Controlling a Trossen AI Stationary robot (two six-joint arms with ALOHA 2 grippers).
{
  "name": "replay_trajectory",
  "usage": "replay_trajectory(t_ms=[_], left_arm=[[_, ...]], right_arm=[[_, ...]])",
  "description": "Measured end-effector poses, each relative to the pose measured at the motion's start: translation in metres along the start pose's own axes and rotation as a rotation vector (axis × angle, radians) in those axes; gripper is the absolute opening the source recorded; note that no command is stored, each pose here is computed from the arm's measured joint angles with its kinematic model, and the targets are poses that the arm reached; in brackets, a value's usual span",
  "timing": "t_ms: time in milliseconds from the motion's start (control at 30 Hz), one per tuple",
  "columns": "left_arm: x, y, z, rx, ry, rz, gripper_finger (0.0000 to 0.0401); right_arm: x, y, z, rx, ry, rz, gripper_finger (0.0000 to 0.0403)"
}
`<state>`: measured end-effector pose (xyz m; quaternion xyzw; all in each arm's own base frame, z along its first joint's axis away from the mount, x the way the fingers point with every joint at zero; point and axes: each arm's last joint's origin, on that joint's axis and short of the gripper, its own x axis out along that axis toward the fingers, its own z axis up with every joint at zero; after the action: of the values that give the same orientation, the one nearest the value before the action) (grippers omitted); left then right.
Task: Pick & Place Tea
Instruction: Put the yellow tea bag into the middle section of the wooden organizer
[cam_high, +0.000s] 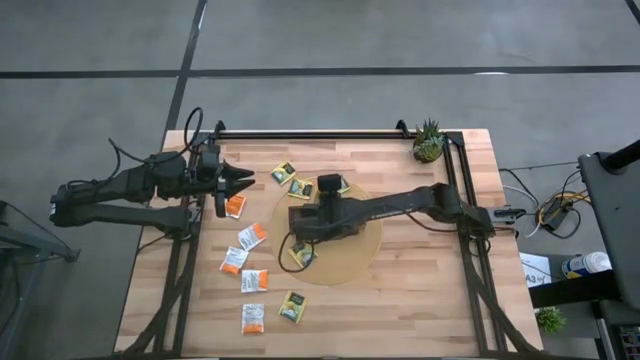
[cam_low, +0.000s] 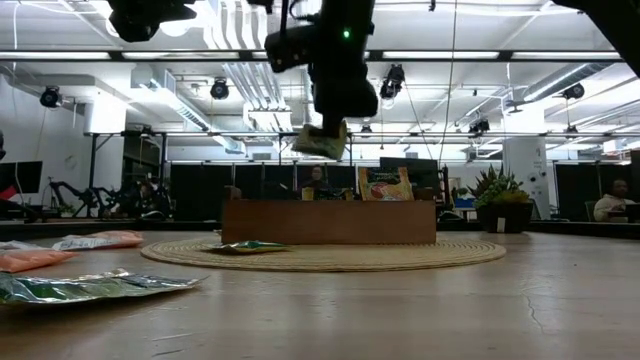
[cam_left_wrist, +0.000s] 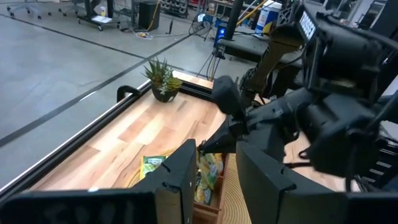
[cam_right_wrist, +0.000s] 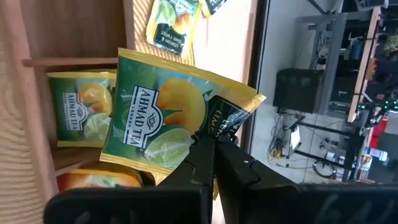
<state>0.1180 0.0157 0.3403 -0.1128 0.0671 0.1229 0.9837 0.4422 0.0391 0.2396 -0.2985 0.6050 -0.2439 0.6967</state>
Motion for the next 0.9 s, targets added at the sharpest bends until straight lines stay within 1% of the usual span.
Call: replay_trajectory(t_ms=[167, 400, 600, 900], left_arm=[[0.0, 0.0, 0.0, 0.0, 0.0, 0.0, 0.0108], [0.0, 0.0, 0.0, 0.001, 0.0, -0.001, 0.0108], [0.0, 0.0, 0.0, 0.002, 0.0, -0.001, 0.0108], [0.0, 0.0, 0.0, 0.014, -0.001, -0.001, 0.0108]], right_arm=[[0.009, 0.012, -0.003, -0.024, 0.009, -0.044, 0.0008], [0.017, 0.024, -0.003, -0.07, -0.005, -0.043, 0.0008], [0.026, 0.033, -0.008, -0.114, 0.021, -0.043, 0.0008], [0.032, 0.039, -0.006, -0.124, -0.013, -0.043, 0.0008]])
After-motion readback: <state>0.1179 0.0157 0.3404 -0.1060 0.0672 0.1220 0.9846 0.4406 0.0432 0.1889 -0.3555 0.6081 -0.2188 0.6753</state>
